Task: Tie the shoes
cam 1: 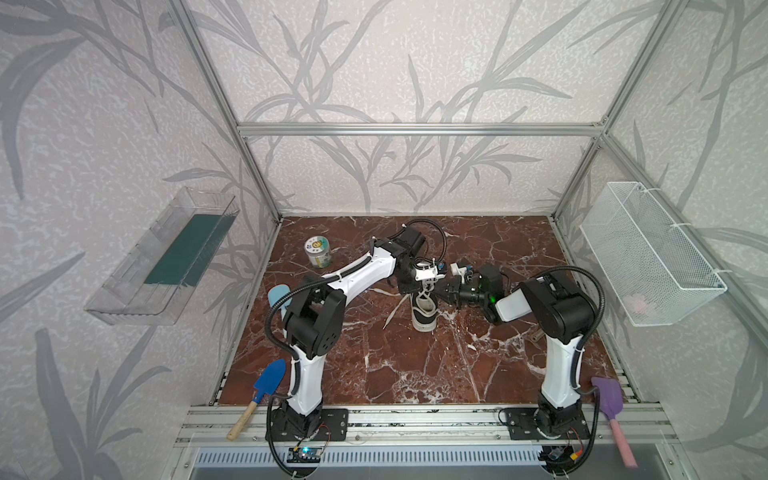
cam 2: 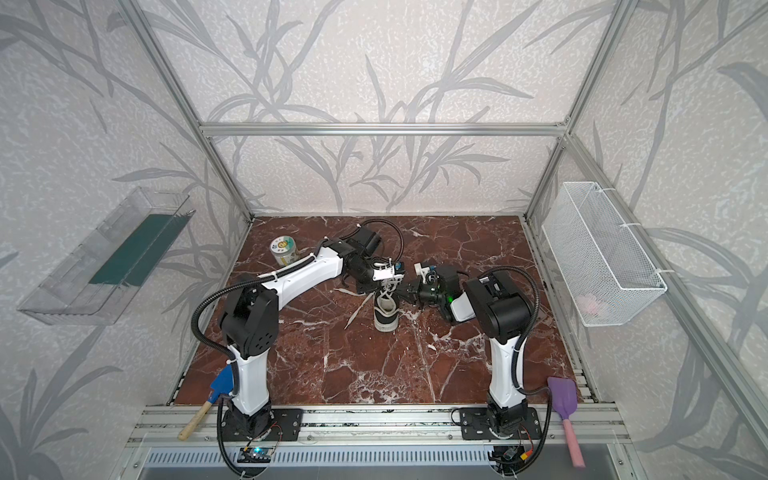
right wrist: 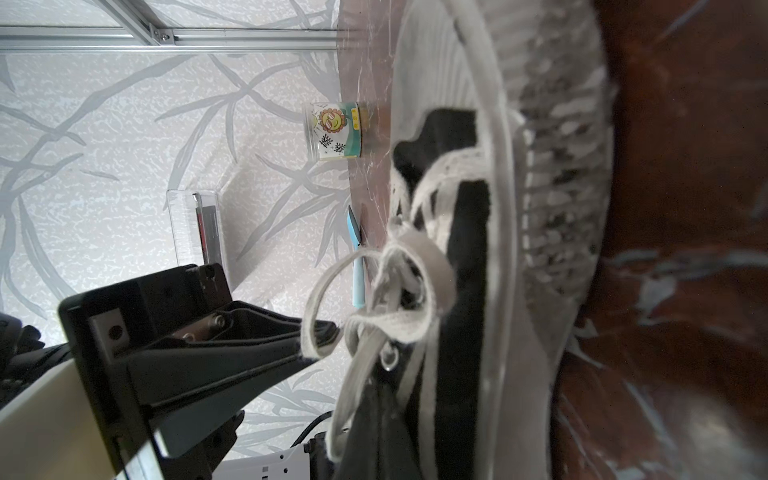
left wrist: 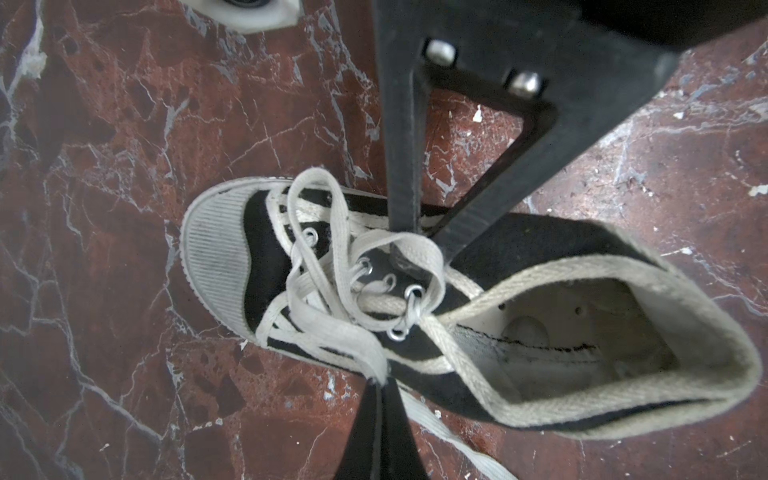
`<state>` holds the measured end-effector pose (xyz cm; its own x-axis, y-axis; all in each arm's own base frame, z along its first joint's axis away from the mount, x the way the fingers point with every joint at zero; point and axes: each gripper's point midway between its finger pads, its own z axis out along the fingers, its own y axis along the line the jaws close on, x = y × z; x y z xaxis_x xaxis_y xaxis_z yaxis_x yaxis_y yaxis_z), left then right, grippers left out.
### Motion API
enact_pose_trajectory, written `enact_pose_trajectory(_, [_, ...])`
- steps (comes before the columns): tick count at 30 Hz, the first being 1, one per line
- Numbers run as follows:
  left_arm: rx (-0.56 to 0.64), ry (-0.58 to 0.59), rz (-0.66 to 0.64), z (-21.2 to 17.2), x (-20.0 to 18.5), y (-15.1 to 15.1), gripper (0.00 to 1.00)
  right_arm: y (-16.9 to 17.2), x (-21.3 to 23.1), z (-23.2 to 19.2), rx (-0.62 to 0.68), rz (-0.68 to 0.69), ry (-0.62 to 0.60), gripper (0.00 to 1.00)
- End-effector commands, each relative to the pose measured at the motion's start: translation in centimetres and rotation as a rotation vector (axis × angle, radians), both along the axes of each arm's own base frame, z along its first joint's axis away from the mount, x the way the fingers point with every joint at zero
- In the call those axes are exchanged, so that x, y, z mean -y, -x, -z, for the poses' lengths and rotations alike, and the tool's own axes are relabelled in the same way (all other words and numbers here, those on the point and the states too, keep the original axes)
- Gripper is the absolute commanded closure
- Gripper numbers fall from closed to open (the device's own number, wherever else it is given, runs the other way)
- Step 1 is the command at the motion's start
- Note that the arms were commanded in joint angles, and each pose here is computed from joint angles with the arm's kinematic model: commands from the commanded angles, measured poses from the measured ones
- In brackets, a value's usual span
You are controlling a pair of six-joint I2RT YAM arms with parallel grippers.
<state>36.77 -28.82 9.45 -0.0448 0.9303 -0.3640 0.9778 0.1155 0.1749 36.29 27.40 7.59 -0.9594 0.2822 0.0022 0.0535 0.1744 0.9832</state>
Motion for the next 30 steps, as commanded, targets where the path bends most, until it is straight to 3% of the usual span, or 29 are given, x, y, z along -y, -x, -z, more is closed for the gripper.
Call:
enact_pose_trajectory(1, [-0.038, 0.005, 0.018, 0.18, 0.48, 0.72, 1.0, -0.54, -0.54, -1.33, 0.06, -0.01, -0.041, 1.0])
enact_pose_trajectory(16, [-0.064, 0.006, 0.013, 0.75, 1.03, 0.85, 1.0, -0.98, -0.9, -1.18, 0.075, -0.015, -0.06, 1.0])
enact_pose_trajectory(22, [-0.075, 0.007, 0.016, 0.85, 1.2, 0.92, 1.0, -1.03, -1.1, -1.56, 0.083, -0.019, -0.068, 0.92])
enact_pose_trajectory(30, [-0.081, 0.008, 0.021, 0.93, 1.46, 1.05, 1.0, -1.17, -1.29, -1.72, 0.088, -0.022, -0.075, 0.89])
